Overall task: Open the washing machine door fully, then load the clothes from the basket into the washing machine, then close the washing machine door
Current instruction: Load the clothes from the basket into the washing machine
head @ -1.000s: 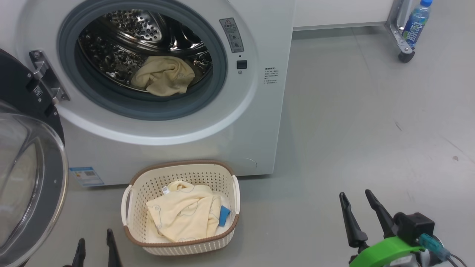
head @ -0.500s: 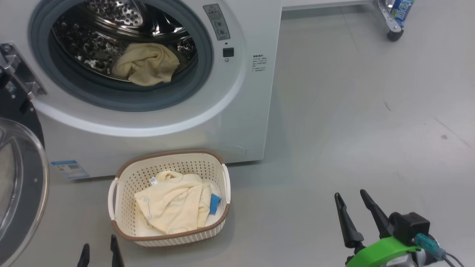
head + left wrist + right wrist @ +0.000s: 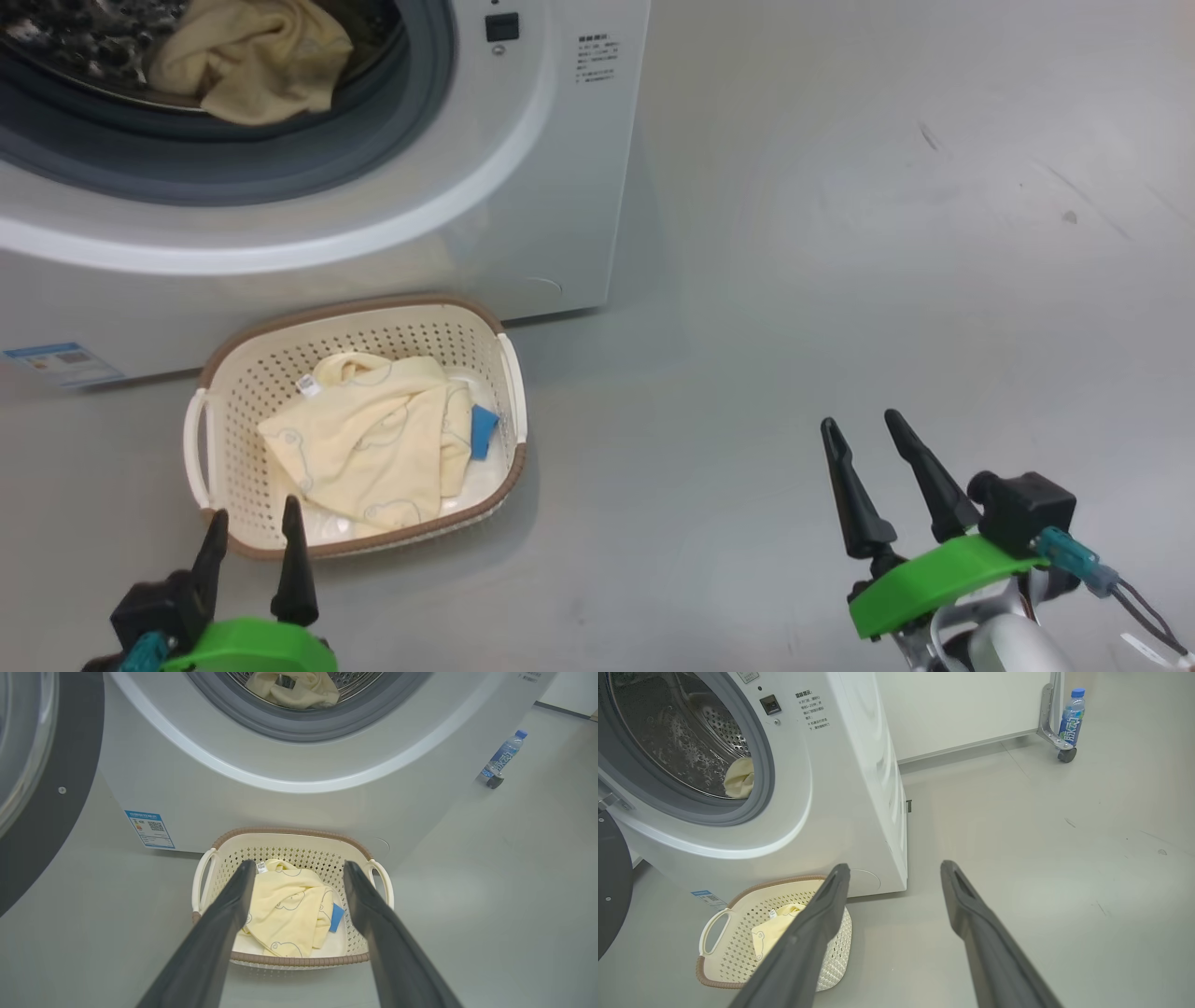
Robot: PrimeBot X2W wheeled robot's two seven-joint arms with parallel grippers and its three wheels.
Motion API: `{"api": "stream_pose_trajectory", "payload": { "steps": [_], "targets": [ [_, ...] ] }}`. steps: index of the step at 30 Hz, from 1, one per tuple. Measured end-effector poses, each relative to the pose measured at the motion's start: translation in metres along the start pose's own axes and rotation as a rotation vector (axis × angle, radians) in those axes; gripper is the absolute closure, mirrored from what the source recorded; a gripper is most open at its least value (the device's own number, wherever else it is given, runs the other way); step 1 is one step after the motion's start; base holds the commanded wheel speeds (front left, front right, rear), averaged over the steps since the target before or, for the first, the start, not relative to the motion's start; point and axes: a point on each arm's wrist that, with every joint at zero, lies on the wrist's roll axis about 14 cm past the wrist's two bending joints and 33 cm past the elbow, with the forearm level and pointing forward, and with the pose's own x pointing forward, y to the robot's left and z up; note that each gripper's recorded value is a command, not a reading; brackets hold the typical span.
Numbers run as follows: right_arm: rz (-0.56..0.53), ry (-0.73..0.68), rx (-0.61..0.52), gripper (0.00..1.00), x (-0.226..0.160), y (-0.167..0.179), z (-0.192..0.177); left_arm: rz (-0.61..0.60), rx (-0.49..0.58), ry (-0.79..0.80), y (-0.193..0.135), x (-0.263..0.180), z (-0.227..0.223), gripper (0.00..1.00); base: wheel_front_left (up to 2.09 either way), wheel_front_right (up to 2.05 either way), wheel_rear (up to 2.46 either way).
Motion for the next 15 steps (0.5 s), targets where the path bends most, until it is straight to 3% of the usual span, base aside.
{"api": "stream_pose_trajectory", "payload": {
  "steps": [15],
  "targets": [
    [-0.035,0.06,0.029,0.0,0.036,-0.014,-0.018,-0.096,0.023,0.134,-0.008,0.089,-0.035,0.0,0.0,0.0,0.0]
  ]
}}
